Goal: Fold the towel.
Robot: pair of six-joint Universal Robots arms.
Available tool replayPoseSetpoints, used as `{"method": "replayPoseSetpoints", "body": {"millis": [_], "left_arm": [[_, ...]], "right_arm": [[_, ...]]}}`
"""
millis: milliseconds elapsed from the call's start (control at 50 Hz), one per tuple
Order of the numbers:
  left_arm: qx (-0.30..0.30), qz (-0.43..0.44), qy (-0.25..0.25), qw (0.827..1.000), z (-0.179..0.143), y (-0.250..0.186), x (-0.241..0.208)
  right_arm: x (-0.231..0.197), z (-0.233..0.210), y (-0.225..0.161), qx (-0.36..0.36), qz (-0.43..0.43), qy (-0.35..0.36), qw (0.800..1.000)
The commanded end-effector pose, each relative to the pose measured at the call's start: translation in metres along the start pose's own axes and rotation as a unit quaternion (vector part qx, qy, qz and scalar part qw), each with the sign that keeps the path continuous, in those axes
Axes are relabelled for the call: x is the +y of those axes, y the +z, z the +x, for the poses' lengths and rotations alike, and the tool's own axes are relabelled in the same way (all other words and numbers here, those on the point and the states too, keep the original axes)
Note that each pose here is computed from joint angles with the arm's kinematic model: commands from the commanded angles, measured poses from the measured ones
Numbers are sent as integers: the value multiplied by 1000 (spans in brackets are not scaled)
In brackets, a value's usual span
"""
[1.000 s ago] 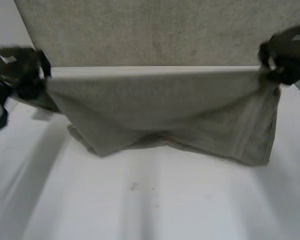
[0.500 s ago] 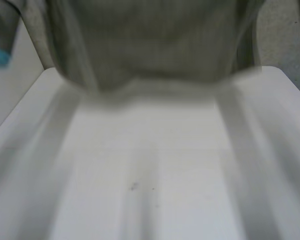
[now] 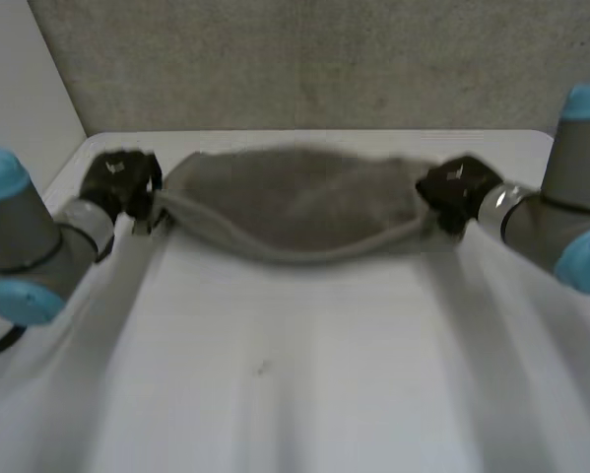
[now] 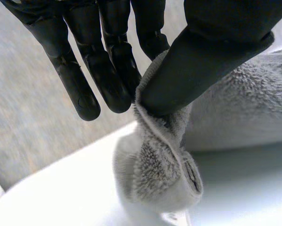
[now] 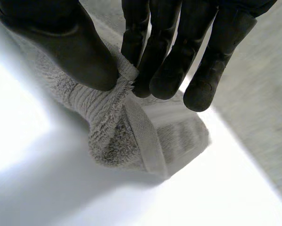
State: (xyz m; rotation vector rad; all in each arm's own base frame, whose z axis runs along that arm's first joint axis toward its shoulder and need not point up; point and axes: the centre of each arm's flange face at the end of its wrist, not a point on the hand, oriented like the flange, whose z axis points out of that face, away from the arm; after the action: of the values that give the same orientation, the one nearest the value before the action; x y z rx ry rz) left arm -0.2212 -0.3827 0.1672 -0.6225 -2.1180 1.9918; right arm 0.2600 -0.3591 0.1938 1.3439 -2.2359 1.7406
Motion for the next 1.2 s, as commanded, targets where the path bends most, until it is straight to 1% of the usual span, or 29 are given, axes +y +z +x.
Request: {"method": "replayPoseSetpoints", "body": {"millis": [20,60,140,180,200,240,380,460,520,560,720,920,1020,1080,1100,1120,1140,1180,1200], "left_arm": [[13,-40,62,997,10,-12,33],[15,-46,72,996,11,-17,34],[11,-45,74,996,9,-23,29],[6,-41,75,996,6,-31,22],[6,-41,75,996,6,-31,22],[-2,-38,75,996,2,-38,17],[-5,-39,75,996,2,-41,20],[-6,-39,74,996,1,-39,24],[-8,-44,73,996,0,-37,32],[-8,-44,73,996,0,-35,34],[-7,-51,68,996,0,-35,40],[-3,-63,65,996,2,-38,47],[-4,-62,64,996,1,-40,44],[-11,-44,73,996,-2,-52,20],[-11,-44,73,996,-2,-52,20],[-15,-29,78,996,-3,-58,6],[-15,-28,78,996,-3,-58,6],[-31,31,98,994,-6,-75,-42],[-37,60,109,992,-5,-85,-64]], "right_arm": [[31,-22,-3,-31,-41,15,999],[33,-25,-10,-35,-45,17,998],[26,-24,-24,-34,-37,15,999],[18,-26,-39,-40,-25,15,999],[18,-26,-39,-40,-25,15,999],[11,-23,-57,-39,-14,19,999],[20,-15,-82,-21,-12,36,999],[37,-8,-82,6,-15,43,999],[41,-5,-81,13,-14,46,999],[46,0,-80,23,-16,60,998],[51,7,-78,30,-15,95,995],[55,10,-78,31,-18,115,993],[55,9,-78,31,-17,117,993],[47,15,-79,39,-6,109,993],[47,15,-79,39,-6,109,993],[39,20,-82,48,5,101,994],[24,31,-89,66,27,89,994],[-12,51,-113,110,83,62,989],[-13,52,-113,110,84,62,988]]}}
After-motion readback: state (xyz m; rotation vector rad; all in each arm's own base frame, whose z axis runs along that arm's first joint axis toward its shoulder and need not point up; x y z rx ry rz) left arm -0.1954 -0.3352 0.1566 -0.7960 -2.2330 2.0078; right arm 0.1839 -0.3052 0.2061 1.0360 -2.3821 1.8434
